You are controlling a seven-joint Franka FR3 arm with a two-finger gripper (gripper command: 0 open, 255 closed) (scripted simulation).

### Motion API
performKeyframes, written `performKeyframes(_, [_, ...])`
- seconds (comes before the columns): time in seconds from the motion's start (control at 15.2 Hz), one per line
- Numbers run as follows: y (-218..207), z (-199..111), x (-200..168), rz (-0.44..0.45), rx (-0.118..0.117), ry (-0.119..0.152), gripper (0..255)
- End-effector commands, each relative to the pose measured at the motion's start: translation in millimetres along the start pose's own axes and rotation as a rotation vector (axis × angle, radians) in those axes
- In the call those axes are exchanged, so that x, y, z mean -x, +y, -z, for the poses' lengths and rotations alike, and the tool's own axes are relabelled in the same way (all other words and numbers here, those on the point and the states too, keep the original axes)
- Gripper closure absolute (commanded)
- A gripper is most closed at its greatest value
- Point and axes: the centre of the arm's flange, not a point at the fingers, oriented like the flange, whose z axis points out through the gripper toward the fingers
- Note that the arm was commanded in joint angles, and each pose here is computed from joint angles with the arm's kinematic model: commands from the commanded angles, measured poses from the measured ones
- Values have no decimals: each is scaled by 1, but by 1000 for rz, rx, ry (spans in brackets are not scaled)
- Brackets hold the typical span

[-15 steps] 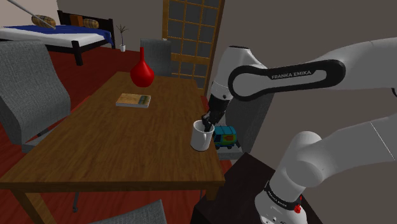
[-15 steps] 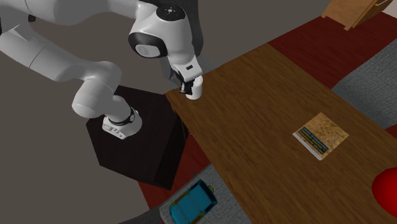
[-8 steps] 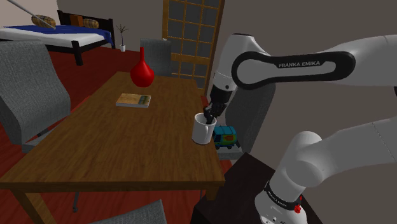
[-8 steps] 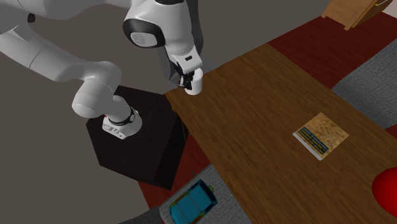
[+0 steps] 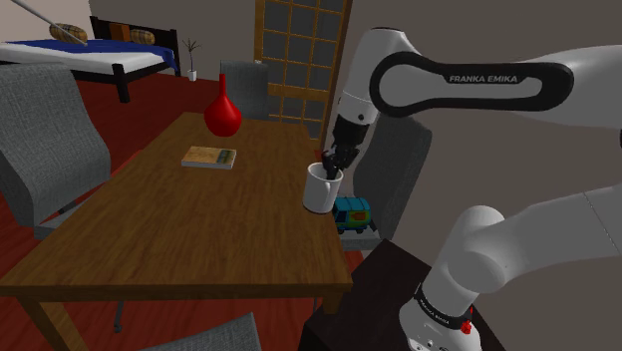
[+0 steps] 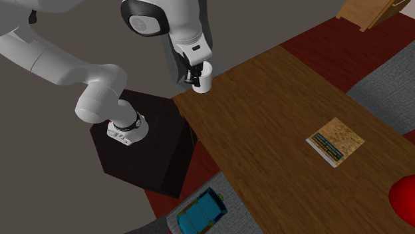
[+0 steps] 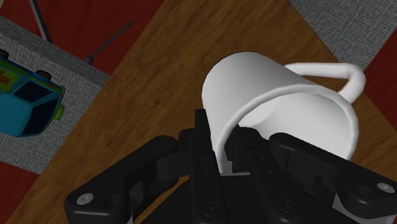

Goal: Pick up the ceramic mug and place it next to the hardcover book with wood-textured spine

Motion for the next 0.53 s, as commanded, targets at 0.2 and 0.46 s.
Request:
performKeyframes(0.2, [-3,26,-2,0,0,0,255])
performKeyframes(0.46, [-8,27,-42,0,0,0,255])
